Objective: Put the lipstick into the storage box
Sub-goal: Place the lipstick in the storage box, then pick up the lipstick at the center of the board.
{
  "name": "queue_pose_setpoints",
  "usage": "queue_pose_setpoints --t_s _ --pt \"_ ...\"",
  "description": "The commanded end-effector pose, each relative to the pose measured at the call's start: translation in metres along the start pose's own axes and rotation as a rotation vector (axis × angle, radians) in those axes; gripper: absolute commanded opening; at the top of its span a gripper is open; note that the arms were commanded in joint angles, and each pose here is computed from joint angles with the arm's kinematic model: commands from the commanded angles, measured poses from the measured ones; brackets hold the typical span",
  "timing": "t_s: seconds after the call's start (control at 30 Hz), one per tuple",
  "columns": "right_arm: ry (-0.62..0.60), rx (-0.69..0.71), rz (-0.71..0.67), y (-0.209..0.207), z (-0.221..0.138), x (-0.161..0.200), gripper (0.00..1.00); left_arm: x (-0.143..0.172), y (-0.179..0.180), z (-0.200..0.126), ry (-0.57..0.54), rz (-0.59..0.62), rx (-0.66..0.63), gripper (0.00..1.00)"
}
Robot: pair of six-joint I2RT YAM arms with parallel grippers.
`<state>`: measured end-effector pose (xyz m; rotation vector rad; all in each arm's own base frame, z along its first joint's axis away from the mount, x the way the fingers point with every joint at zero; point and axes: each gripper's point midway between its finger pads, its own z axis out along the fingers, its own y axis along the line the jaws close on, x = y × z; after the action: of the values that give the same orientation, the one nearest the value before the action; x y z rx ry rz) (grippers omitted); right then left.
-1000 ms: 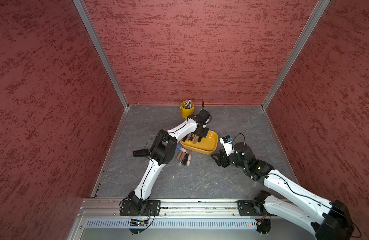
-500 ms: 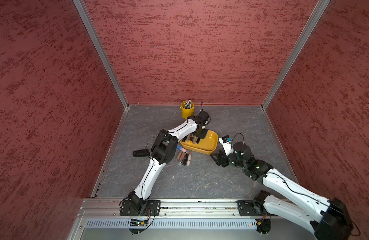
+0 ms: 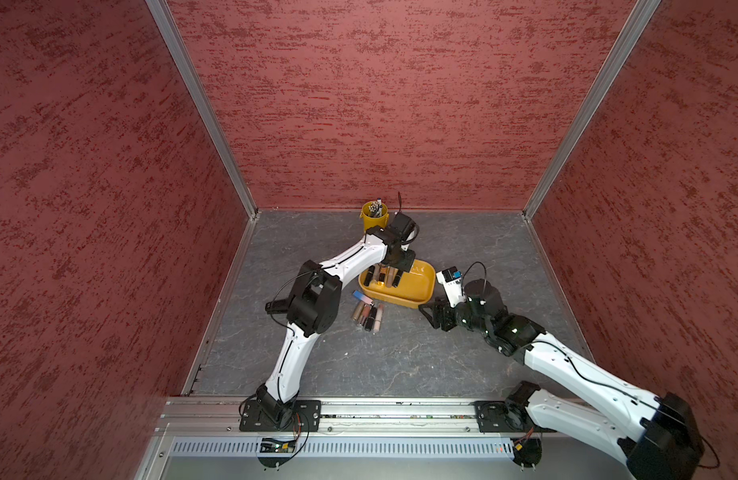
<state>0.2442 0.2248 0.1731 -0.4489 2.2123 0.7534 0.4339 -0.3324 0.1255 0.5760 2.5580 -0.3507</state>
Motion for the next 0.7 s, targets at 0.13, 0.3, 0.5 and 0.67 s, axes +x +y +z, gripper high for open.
queue_pose_setpoints --t_s 0.13,0.3,0.5,0.67 --pt "0.143 -0.054 0.122 0.017 0.012 0.008 0.65 -0.031 -0.005 -0.105 -0.282 -0.130 0.143 0.64" --pt "0.246 -0.044 0.128 0.031 0.029 0.019 0.63 0.005 0.012 -0.144 -0.333 -0.246 0.214 0.66" --pt "0.350 -0.021 0.105 0.054 0.060 0.035 0.62 0.064 0.034 -0.170 -0.348 -0.360 0.244 0.67" --pt "0.424 0.065 0.122 0.057 0.090 0.048 0.62 0.109 0.047 -0.183 -0.339 -0.401 0.217 0.68"
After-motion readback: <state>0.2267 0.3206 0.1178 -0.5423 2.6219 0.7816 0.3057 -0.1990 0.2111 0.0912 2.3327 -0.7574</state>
